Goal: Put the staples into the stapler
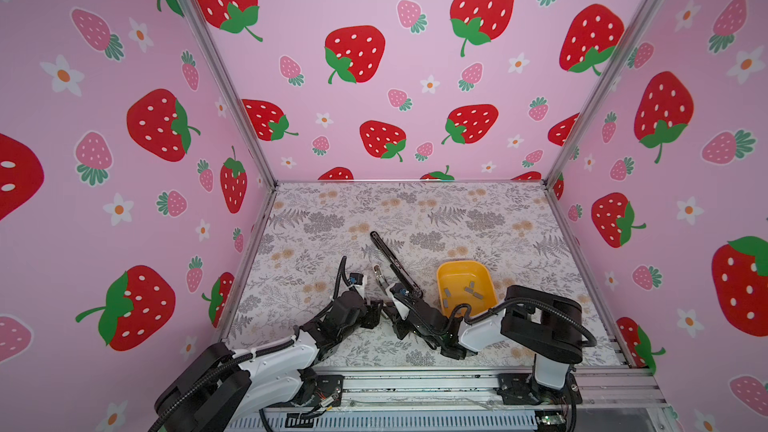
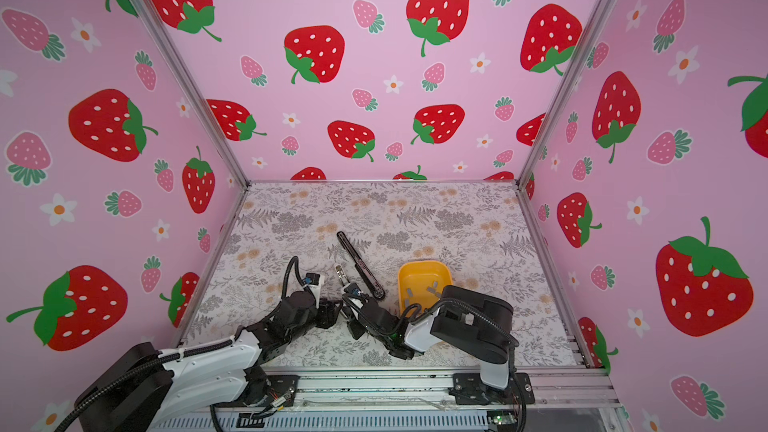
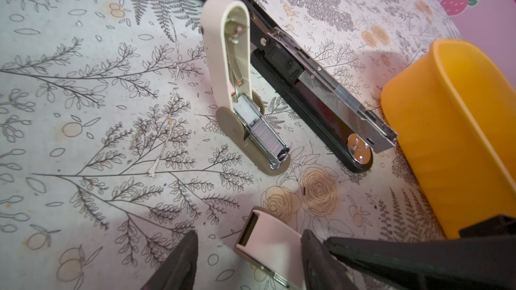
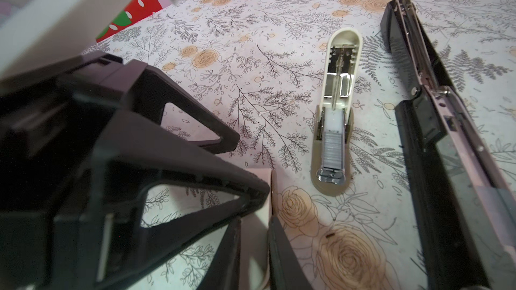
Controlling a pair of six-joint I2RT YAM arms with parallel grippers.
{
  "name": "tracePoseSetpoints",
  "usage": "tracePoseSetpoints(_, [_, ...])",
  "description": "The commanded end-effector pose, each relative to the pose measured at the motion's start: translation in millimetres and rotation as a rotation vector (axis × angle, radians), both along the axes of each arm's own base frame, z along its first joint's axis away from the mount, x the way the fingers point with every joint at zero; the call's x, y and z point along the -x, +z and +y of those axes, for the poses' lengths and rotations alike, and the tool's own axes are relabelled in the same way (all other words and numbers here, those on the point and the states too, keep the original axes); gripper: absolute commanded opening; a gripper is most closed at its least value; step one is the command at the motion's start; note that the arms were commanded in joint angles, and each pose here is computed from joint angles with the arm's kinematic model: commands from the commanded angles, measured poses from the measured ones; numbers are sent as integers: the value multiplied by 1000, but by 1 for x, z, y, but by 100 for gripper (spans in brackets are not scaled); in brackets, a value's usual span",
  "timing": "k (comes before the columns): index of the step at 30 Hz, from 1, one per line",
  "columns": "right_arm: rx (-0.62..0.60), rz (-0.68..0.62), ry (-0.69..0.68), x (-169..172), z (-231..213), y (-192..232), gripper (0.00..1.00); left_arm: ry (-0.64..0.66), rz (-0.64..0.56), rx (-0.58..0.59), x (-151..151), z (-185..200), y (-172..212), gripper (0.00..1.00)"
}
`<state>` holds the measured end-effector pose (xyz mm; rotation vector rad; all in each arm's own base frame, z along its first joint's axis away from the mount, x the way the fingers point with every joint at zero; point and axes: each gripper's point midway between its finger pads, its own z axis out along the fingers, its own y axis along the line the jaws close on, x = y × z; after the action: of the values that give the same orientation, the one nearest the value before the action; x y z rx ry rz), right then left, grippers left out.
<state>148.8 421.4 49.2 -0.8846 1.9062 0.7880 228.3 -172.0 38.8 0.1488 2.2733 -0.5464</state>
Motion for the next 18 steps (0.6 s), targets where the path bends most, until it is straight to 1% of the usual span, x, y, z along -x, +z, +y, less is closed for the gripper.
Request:
tracePoseSetpoints(1, [225,88,40,20,-35,-67,19,-12,38,-40,10,4,-14,60])
tracePoseSetpoints(5, [212,51,29,14,-31,-50,19,3,33,-50,6,5,-5,61])
tracePoseSetpoints(11, [182,-29,-8,0,-18,2,19,40,-16,-72,-6,8,29,66])
tracePoseSetpoints(15, [142,-52,-32,-7,-19,29,23,47,-58,-79,-20,8,54,68])
tracePoseSetpoints(18, [136,-49,-45,-12,-22,32,26,63,-67,-54,-33,12,70,68])
